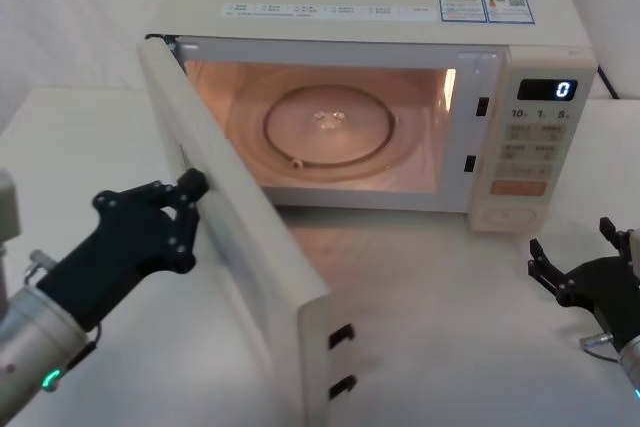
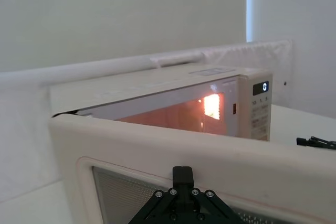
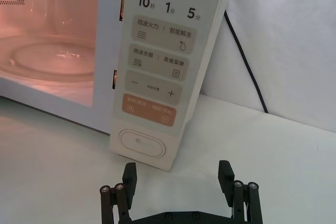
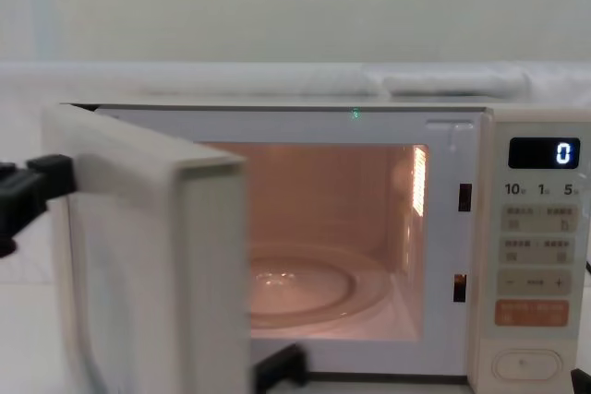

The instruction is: Press the button to open the microwave door with one hand; close the microwave door with the other hand.

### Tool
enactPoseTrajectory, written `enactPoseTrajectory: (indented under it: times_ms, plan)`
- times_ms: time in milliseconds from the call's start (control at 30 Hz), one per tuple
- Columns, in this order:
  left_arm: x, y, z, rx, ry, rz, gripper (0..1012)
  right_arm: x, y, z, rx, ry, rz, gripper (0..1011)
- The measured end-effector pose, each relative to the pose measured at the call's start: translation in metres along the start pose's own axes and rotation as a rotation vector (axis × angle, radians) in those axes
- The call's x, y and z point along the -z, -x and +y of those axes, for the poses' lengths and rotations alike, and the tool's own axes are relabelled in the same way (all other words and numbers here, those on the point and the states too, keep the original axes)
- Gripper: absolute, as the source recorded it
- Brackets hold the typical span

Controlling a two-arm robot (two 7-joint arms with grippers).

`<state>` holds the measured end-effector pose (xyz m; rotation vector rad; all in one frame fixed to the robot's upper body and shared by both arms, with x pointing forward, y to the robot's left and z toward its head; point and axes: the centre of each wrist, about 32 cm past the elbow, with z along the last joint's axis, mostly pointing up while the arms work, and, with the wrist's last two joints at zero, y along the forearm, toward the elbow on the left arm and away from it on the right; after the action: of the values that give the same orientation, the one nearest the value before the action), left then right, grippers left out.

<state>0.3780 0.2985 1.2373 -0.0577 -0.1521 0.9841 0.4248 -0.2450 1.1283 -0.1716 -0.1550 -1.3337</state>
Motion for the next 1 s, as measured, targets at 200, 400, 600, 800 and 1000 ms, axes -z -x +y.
enactPoseTrajectory:
  times_ms: [200, 400, 600, 800, 1000]
  plan:
    - [0.003, 0.0009, -0.017, 0.009, -0.018, -0.006, 0, 0.0, 0.0, 0.0, 0.0, 0.0, 0.0, 1002]
    - [0.004, 0.0028, -0.033, 0.019, -0.014, -0.003, 0, 0.0, 0.0, 0.0, 0.0, 0.0, 0.0, 1002]
    - [0.004, 0.0056, -0.049, 0.013, -0.02, -0.012, 0, 0.0, 0.0, 0.0, 0.0, 0.0, 0.0, 1002]
    - [0.006, 0.0086, -0.063, 0.007, -0.031, -0.01, 0, 0.0, 0.0, 0.0, 0.0, 0.0, 0.0, 1002]
    - [0.009, 0.0109, -0.074, 0.002, -0.042, -0.005, 0, 0.0, 0.0, 0.0, 0.0, 0.0, 0.0, 1002]
